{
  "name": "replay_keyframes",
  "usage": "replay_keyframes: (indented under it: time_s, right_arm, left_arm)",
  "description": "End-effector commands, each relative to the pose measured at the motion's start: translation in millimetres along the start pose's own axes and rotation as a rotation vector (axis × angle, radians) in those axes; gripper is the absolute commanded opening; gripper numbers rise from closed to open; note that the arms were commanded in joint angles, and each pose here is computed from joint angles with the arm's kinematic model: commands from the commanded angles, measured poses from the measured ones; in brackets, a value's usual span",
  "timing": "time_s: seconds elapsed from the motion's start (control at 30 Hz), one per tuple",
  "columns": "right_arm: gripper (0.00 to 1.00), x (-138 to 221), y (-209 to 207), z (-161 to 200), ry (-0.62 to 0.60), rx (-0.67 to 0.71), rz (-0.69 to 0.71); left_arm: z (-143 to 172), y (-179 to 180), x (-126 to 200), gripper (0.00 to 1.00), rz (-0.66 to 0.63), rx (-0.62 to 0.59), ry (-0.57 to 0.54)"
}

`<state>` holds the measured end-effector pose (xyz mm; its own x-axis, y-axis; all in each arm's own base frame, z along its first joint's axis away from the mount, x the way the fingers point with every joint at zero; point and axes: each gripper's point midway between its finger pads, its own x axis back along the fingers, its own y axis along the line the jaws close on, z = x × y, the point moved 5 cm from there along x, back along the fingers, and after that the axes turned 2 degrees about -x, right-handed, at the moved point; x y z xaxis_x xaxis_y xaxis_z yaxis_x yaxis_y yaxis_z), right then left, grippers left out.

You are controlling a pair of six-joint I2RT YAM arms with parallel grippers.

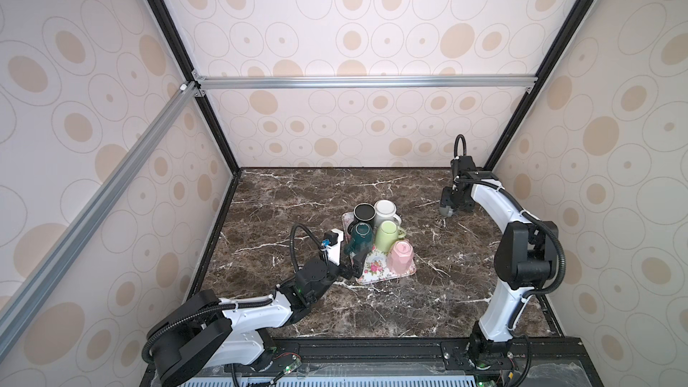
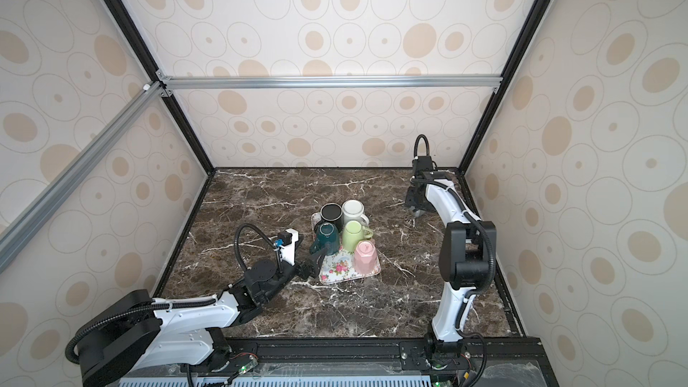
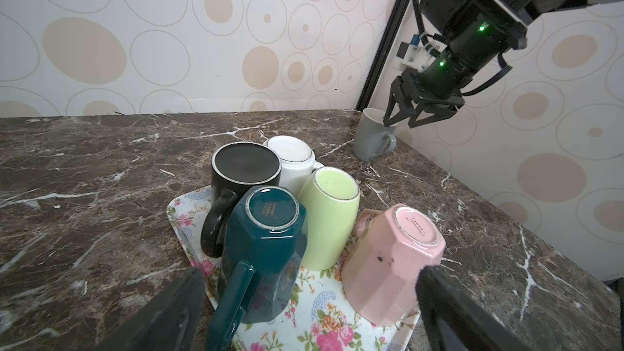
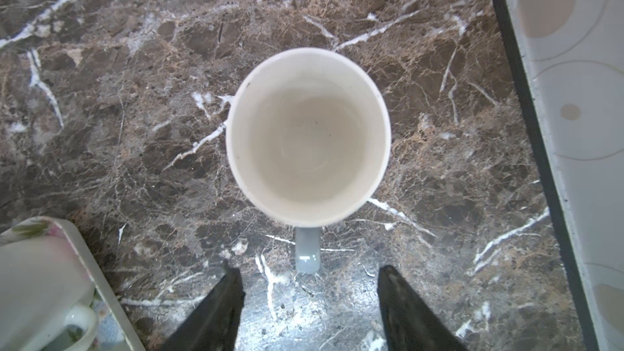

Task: Turn the mug right side up
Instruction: Place the mug at the top-right of the table.

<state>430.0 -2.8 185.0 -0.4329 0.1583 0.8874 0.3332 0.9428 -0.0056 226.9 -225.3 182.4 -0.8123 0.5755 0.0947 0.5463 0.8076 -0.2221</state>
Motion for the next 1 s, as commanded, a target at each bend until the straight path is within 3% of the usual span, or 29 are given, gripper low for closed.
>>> replay_keyframes:
  time_s: [0.0, 0.37, 0.47, 0.77, 0.97]
  right_arm:
    - [0.7, 11.8, -0.7, 4.8, -0.005, 0.016, -0.038]
    - [0.78, 53.3, 26.3, 29.6, -0.034, 0.1, -0.162]
    - [0.88, 63.4, 38.2, 42.5, -0.01, 0.141, -0.219]
    - [0.88, 96.6, 85.7, 101.5, 0.093, 0.312, -0.458]
    - [0.87, 121.3, 100.2, 125.0, 0.073, 0.295, -0.691]
  left_arm:
    - [-4.9, 1.4, -2.6, 0.98, -0.014, -0.007, -0.015]
    - [0.1, 4.1, -5.9, 0.98, -0.035, -0.009, 0.003]
    - [0.0, 2.8, -6.3, 0.98, -0.027, -0.003, 0.005]
    - [3.4, 12.6, -9.1, 0.98, -0.11, 0.002, 0.046]
    - [-0.2, 16.5, -20.4, 0.98, -0.139, 0.014, 0.137]
